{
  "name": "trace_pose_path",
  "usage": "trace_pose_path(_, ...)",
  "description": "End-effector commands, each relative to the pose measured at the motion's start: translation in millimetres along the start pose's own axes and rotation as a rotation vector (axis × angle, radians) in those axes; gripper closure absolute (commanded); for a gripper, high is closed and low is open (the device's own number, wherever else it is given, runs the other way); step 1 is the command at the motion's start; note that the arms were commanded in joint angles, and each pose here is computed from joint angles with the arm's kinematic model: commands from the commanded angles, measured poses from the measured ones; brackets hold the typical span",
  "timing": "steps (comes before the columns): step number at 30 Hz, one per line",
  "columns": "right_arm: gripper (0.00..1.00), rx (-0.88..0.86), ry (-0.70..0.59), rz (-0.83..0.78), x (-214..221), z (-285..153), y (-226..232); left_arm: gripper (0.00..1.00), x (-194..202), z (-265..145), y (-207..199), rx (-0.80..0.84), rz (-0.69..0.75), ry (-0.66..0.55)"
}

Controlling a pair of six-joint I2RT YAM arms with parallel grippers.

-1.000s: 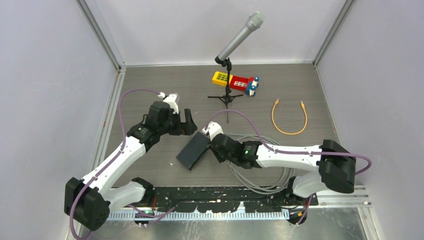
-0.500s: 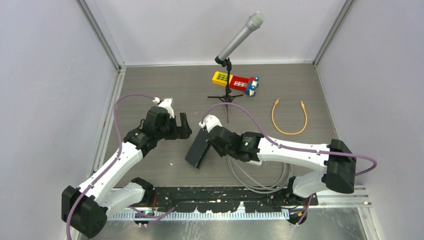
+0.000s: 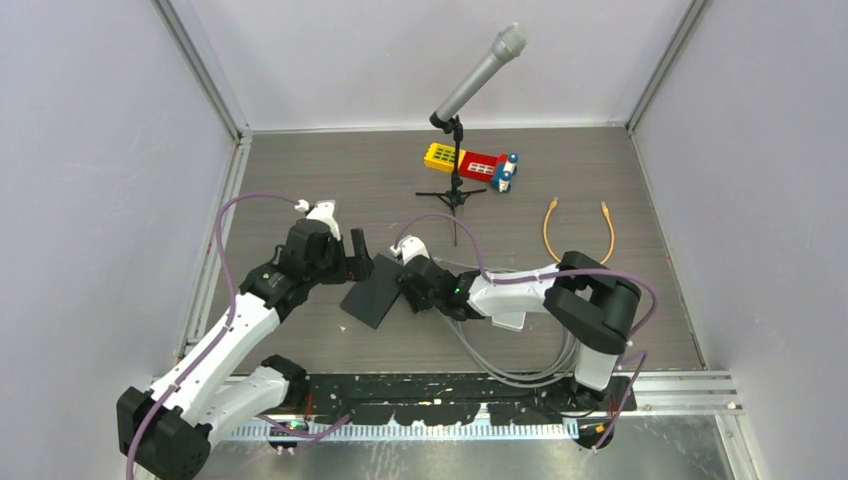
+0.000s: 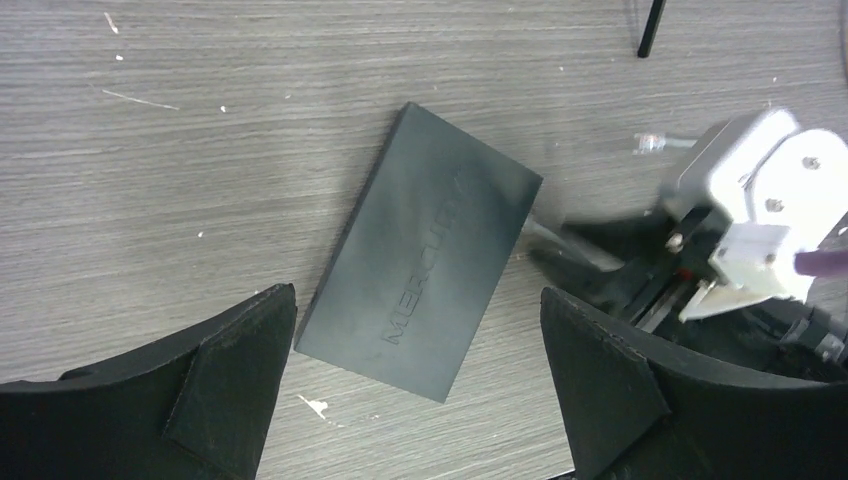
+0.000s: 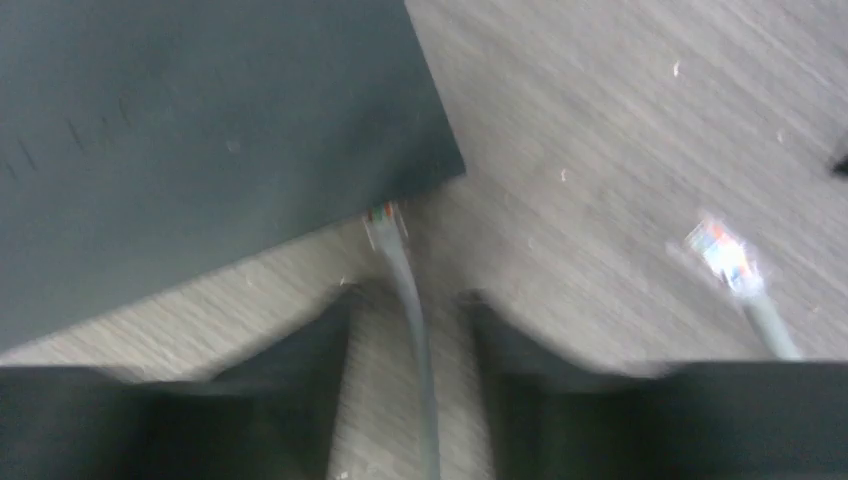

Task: Insert the plug into the switch port
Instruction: Insert the connector into the switch port.

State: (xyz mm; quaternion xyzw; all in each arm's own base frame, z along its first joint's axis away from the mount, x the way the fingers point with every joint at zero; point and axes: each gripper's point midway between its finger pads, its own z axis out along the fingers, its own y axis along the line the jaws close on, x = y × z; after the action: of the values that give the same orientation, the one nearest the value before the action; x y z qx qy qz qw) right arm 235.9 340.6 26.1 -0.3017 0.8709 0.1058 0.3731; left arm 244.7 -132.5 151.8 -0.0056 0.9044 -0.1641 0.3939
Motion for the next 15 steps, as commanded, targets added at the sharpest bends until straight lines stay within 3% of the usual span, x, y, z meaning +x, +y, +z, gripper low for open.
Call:
trace_pose_path(1, 0.22, -0.076, -0.200, 0.119, -63.6, 9.7, 16.6, 0.06, 4.1, 0.3, 1.8, -0.008, -0.006, 0.016)
trace_pose_path(10, 0.20, -0.055, -0.221, 0.085, -66.4, -70.7, -17.5, 0.05, 6.4, -3.8, 8.3, -0.023, 0.001, -0.009)
trace_pose_path(15, 0.19, 0.071, -0.165, 0.114, -40.8, -107.7, -72.1, 0.06, 10.9, 1.9, 4.8, -0.003, 0.017, 0.018)
